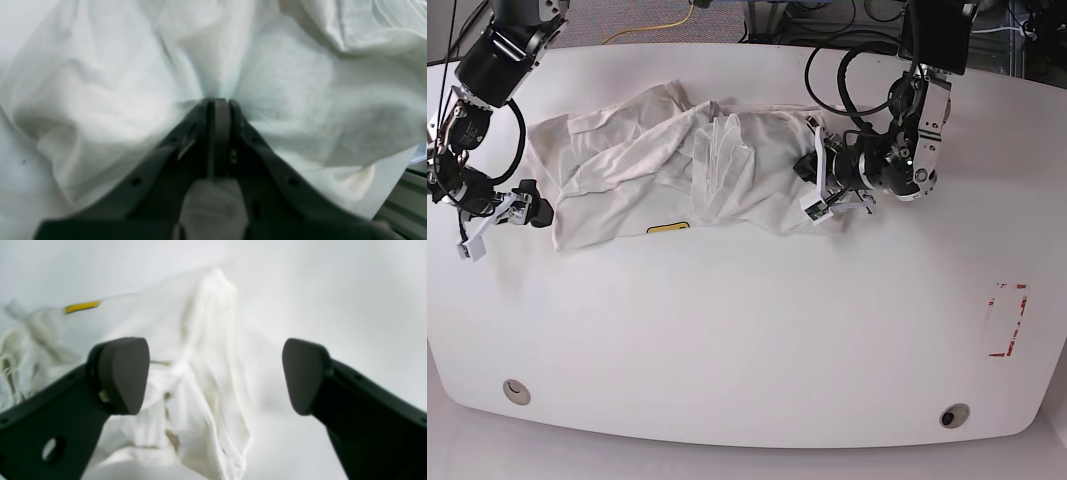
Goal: Layout the t-shirt on the table in an organized manner, then fold the t-shirt properly
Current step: 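Grasp the shirt edges with both grippers at opposite ends of the bundle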
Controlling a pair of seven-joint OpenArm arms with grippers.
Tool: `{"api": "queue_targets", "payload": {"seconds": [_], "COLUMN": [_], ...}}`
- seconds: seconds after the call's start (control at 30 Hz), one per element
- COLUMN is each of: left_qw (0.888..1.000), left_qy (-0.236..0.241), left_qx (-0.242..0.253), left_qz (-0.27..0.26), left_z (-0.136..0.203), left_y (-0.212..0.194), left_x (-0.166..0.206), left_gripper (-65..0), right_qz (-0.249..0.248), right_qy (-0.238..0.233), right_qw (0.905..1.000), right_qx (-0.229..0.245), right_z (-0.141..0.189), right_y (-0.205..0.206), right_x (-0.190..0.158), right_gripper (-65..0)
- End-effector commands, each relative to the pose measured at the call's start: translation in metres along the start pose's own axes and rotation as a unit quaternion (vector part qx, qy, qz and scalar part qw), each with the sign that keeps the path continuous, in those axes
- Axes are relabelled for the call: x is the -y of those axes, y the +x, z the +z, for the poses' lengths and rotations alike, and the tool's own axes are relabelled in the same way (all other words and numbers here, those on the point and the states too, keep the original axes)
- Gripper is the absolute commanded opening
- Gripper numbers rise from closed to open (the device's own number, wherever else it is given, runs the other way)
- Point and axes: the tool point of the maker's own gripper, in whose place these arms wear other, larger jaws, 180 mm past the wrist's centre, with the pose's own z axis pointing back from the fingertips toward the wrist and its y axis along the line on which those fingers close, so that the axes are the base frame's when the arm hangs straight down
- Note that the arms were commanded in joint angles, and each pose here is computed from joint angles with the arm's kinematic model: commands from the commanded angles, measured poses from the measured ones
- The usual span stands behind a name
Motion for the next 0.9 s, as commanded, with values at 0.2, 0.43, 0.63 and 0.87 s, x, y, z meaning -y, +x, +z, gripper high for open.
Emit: {"api": "queue_targets", "payload": {"seconds": [0.2,0.43,0.63,0.87], "left_qw": [1.0,0.999,0.999,0.999], "left_qy": [0.019,0.025,0.026,0.026], "left_qx": [-0.021,-0.026,-0.026,-0.026], "left_qz": [-0.01,-0.013,-0.014,-0.015], "left_z": [0.006,0.009,0.01,0.01], "left_y": [-0.006,-0.01,-0.01,-0.009], "left_x": [-0.011,-0.016,-0.017,-0.017], "left_gripper": [-64.4,-64.4,-64.4,-64.4], "right_qz": [-0.053,-0.086,-0.114,-0.125], "right_qy": [0.012,0.02,0.03,0.045], "right_qw": [0.9985,0.9961,0.9927,0.99], "right_qx": [-0.004,-0.009,-0.027,-0.048], "right_z": [-0.004,-0.013,-0.021,-0.032], "right_y": [-0.002,-0.015,-0.033,-0.054], "right_x": [0.026,0.033,0.034,0.021], "right_gripper": [-4.9,-4.9,-4.9,-4.9]}}
